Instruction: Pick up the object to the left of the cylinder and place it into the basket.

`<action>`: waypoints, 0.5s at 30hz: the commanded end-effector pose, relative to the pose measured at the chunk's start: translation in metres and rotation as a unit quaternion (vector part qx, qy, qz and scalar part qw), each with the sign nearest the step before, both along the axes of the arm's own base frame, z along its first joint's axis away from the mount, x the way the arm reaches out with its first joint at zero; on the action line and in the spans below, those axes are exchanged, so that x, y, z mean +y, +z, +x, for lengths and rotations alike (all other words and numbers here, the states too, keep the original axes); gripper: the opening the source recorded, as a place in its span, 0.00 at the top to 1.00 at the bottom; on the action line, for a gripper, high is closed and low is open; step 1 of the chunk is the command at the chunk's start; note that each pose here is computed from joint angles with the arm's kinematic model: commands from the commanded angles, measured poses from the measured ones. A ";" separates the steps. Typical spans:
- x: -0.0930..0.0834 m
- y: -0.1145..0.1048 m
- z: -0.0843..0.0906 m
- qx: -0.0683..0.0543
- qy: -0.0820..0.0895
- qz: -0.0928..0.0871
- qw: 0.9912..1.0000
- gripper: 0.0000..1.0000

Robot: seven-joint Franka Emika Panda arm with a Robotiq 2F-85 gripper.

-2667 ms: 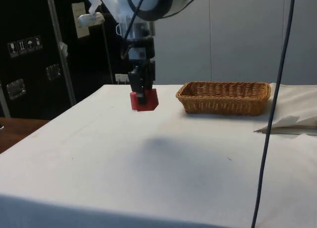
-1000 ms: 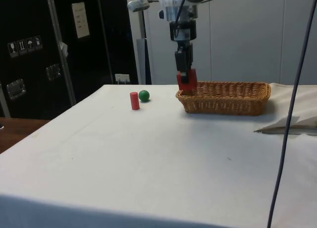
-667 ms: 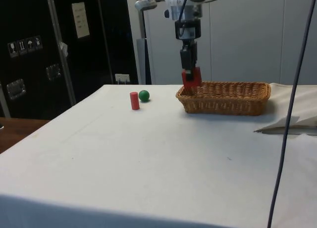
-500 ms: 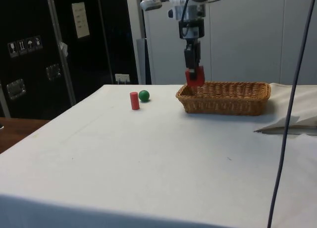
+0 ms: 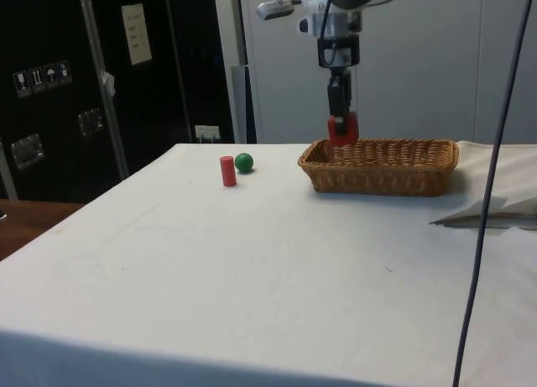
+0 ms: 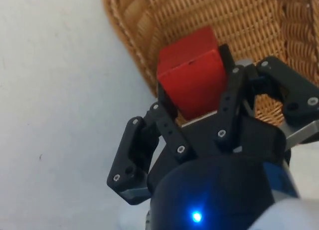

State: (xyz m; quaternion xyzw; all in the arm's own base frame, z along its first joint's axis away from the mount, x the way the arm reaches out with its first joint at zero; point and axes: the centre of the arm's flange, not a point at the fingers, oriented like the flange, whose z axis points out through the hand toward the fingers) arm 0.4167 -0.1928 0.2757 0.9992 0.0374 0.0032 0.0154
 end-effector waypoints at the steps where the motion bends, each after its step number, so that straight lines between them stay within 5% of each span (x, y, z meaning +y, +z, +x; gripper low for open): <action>1: -0.002 -0.001 -0.001 -0.007 0.002 -0.002 1.000 1.00; 7: -0.011 -0.010 -0.007 -0.015 0.001 -0.011 1.000 1.00; 8: -0.010 -0.009 -0.005 -0.007 0.000 -0.013 1.000 1.00; 9: -0.015 -0.013 -0.008 -0.017 0.001 -0.014 1.000 1.00; 15: -0.024 -0.025 -0.011 -0.020 -0.001 -0.022 1.000 1.00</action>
